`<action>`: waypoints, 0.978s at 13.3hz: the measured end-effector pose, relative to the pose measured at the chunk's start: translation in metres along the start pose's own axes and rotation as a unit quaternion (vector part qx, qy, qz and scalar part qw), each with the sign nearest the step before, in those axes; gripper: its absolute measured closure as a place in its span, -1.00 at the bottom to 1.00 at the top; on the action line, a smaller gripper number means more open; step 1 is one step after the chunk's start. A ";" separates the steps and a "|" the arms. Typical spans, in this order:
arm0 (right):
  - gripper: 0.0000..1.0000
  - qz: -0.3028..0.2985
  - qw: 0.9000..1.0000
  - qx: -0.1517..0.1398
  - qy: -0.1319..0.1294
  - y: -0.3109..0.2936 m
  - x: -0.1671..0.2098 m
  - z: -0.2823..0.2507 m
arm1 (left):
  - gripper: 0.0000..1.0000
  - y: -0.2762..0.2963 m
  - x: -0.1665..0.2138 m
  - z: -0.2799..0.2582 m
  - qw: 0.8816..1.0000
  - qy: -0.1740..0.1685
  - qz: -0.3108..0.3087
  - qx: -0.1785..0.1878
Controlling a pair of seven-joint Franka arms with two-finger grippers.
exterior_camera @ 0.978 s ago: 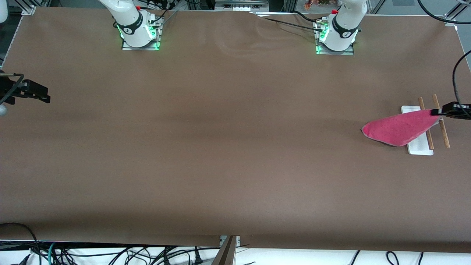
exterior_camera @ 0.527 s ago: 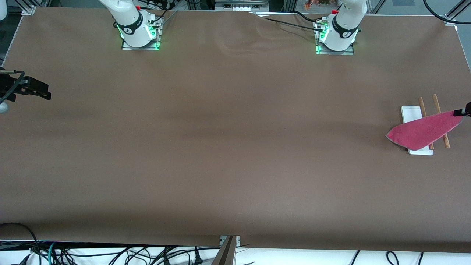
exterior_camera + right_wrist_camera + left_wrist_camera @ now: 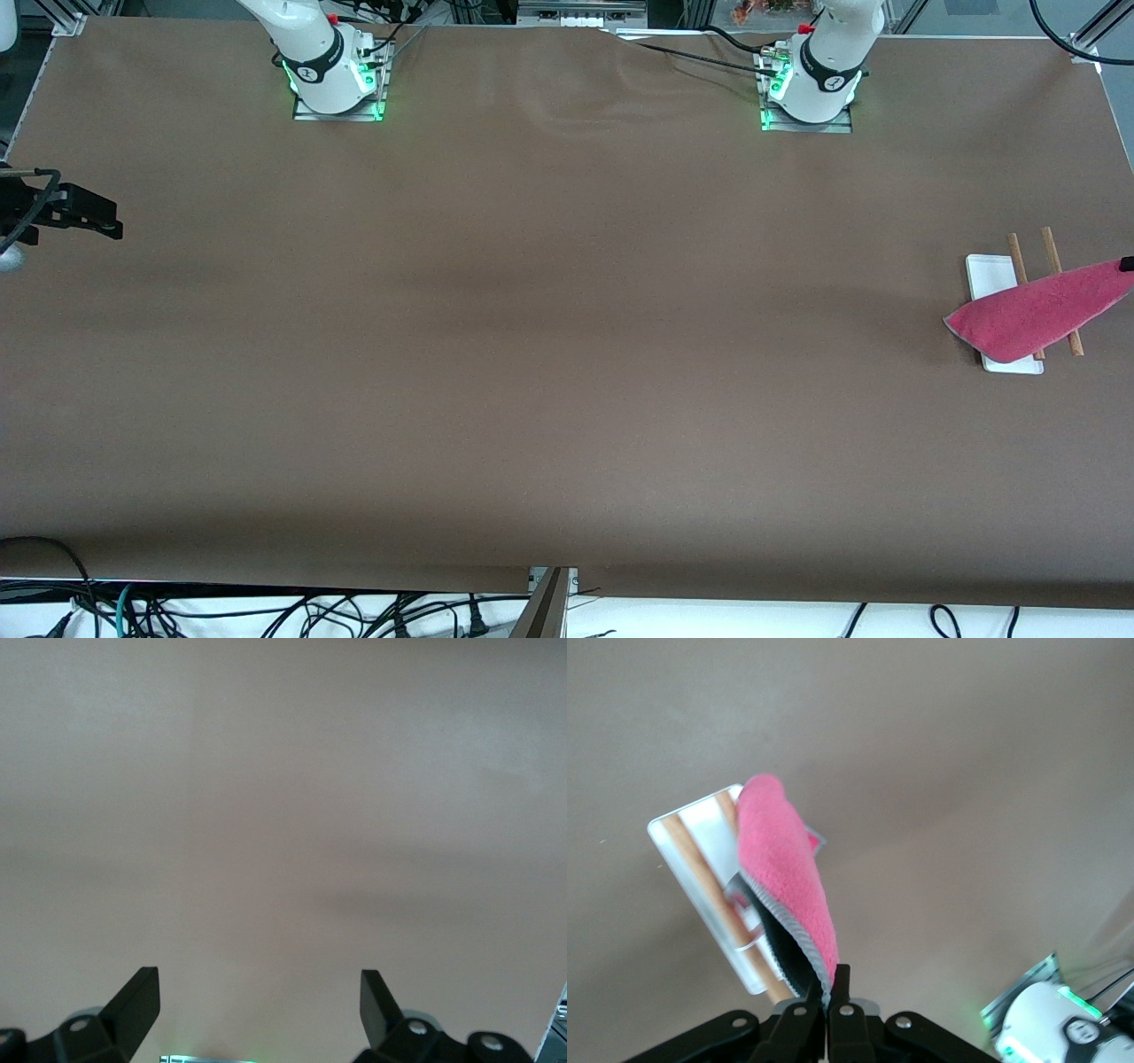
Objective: Pass towel and hang on rack
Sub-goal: 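Lower the towel onto the rack dowels and open the left gripper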
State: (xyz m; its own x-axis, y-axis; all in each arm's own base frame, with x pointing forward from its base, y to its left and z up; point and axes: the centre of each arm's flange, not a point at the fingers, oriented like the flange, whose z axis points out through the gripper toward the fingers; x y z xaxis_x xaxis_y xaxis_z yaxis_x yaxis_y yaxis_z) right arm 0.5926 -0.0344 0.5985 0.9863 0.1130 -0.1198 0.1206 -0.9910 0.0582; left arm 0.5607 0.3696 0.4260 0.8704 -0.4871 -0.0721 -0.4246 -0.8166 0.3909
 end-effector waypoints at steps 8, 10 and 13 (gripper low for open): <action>-1.00 0.000 1.000 0.000 -0.001 0.000 0.000 0.001 | 0.96 -0.075 -0.077 0.026 0.997 -0.001 0.068 0.031; -1.00 -0.001 1.000 0.000 -0.001 0.000 0.000 0.001 | 0.96 -0.088 -0.087 0.036 0.997 0.001 0.073 0.034; -1.00 -0.001 1.000 0.000 0.000 0.000 0.000 0.001 | 0.96 -0.105 -0.093 0.046 0.995 0.003 0.090 0.053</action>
State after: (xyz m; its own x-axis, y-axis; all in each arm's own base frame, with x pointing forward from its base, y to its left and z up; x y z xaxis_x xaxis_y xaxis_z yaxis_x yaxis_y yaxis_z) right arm 0.5928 -0.0341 0.5975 0.9860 0.1153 -0.1206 0.1229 -0.9907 0.0578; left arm 0.5131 0.4860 0.3490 0.7791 -0.6268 -0.0035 -0.5974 -0.7442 0.2989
